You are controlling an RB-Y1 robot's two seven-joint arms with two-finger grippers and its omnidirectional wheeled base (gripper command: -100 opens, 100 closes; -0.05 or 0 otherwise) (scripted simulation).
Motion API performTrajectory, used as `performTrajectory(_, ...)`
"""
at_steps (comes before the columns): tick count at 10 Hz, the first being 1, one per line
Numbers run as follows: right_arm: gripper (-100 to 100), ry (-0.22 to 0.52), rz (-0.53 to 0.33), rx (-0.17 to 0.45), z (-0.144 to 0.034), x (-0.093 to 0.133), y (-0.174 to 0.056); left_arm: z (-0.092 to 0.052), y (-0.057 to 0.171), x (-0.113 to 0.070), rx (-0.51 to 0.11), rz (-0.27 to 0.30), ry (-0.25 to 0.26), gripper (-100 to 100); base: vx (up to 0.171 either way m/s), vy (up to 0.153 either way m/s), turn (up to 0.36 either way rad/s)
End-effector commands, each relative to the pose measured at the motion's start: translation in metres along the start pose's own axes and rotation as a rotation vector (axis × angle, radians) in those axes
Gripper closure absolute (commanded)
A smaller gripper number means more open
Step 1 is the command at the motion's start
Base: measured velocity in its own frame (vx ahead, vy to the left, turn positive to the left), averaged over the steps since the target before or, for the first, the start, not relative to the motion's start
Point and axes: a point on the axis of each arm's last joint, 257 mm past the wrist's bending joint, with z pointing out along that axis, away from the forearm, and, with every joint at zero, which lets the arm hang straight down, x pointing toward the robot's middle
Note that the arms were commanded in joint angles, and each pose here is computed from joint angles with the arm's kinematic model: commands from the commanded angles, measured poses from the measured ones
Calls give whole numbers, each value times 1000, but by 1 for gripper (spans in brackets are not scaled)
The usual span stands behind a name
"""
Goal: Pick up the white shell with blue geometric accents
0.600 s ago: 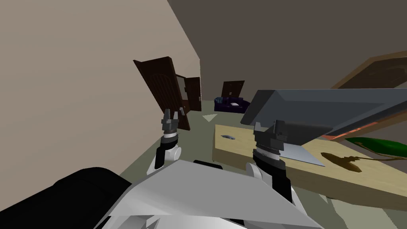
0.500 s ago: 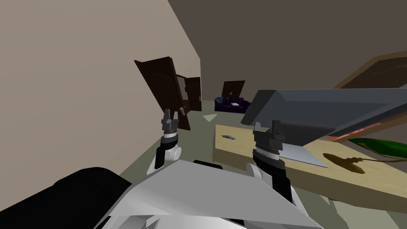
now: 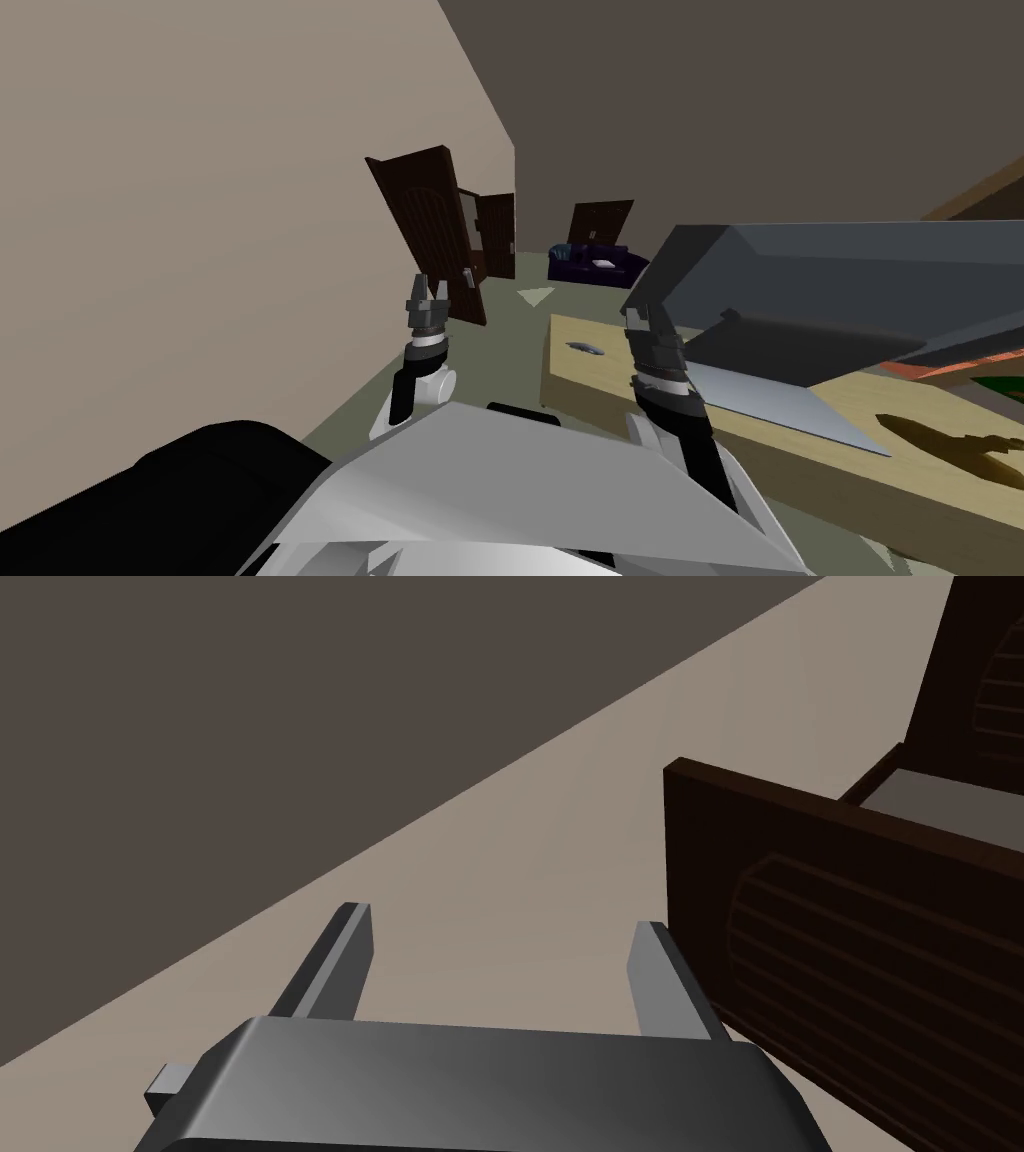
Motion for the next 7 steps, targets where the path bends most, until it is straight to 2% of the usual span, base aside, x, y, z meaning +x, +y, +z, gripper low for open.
performTrajectory(1, -100, 68, -59, 9, -2, 13, -8, 0, 0, 0, 0, 0, 0, 0, -13, 70, 201)
performTrajectory(5, -100, 250, -222, 51, -17, 49, -46, 0, 0, 0, 0, 0, 0, 0, -30, 79, 234)
performTrajectory(6, -100, 257, -232, 50, -17, 51, -46, 0, 0, 0, 0, 0, 0, 0, -3, 45, 71)
performTrajectory(7, -100, 310, -281, 62, -24, 61, -58, 0, 0, 0, 0, 0, 0, 0, -7, 46, 159)
